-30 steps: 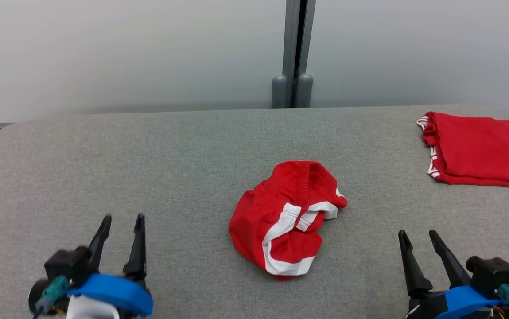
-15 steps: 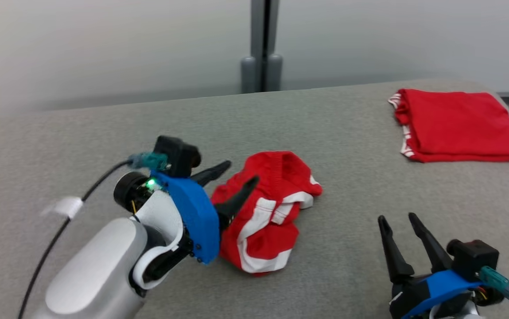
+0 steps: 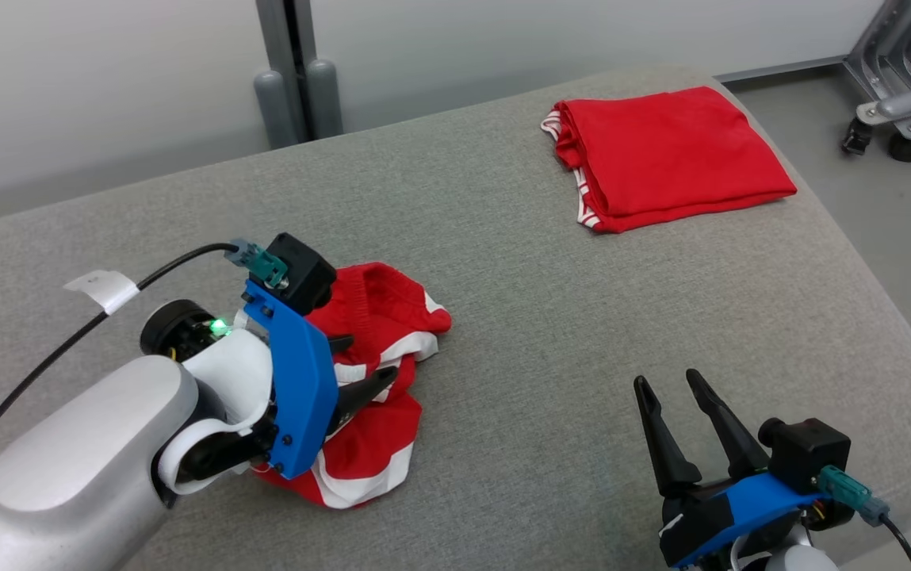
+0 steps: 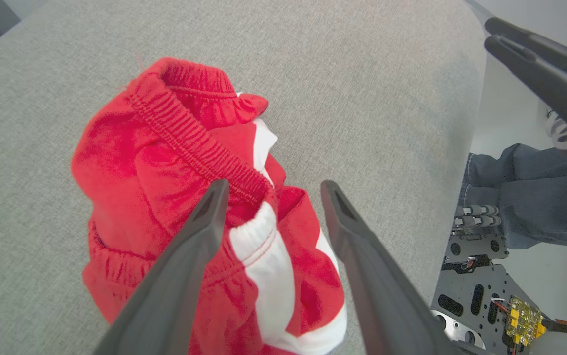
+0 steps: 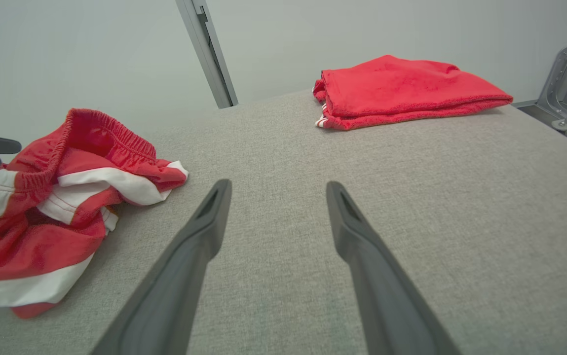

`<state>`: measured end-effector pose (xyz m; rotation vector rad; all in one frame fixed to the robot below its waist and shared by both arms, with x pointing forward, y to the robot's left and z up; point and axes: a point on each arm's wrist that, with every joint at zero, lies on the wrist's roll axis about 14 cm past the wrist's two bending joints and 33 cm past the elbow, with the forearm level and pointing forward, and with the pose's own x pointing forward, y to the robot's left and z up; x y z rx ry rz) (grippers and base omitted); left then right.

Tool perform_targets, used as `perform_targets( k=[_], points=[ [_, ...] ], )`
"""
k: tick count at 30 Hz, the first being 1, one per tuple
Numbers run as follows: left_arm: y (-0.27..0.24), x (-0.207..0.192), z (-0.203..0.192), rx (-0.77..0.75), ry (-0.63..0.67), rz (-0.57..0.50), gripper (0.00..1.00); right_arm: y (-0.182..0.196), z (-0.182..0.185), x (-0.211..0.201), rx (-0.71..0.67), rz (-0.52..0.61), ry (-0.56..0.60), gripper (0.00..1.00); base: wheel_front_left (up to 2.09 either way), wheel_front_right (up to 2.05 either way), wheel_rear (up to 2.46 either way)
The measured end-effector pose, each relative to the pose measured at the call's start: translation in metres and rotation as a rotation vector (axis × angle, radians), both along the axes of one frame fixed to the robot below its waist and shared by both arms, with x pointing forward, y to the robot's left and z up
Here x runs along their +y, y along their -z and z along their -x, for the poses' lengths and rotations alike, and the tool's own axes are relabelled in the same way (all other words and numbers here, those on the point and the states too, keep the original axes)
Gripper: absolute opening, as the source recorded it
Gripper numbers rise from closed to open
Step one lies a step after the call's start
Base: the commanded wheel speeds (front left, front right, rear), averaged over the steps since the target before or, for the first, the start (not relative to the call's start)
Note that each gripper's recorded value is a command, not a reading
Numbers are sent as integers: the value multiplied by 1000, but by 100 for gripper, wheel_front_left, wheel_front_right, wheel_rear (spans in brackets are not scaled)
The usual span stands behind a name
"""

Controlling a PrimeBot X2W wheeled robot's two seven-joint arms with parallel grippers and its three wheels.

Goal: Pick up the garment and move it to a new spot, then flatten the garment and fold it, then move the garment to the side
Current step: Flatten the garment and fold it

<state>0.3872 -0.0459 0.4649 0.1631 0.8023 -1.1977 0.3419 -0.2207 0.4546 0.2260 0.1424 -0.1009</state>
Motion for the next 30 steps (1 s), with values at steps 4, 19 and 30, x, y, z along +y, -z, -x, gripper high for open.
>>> perform_targets(
  k=[4, 19, 30],
  points=[
    [25, 10, -2, 31, 40, -118, 100, 2, 3, -6, -2, -3, 28, 100, 0, 0, 0],
    [41, 13, 21, 104, 123, -215, 0, 2, 2, -12, -22, -19, 52, 100, 0, 0, 0],
    [-178, -66, -42, -210, -134, 710, 0, -6, -12, 8, -55, -33, -14, 100, 0, 0, 0]
  ],
)
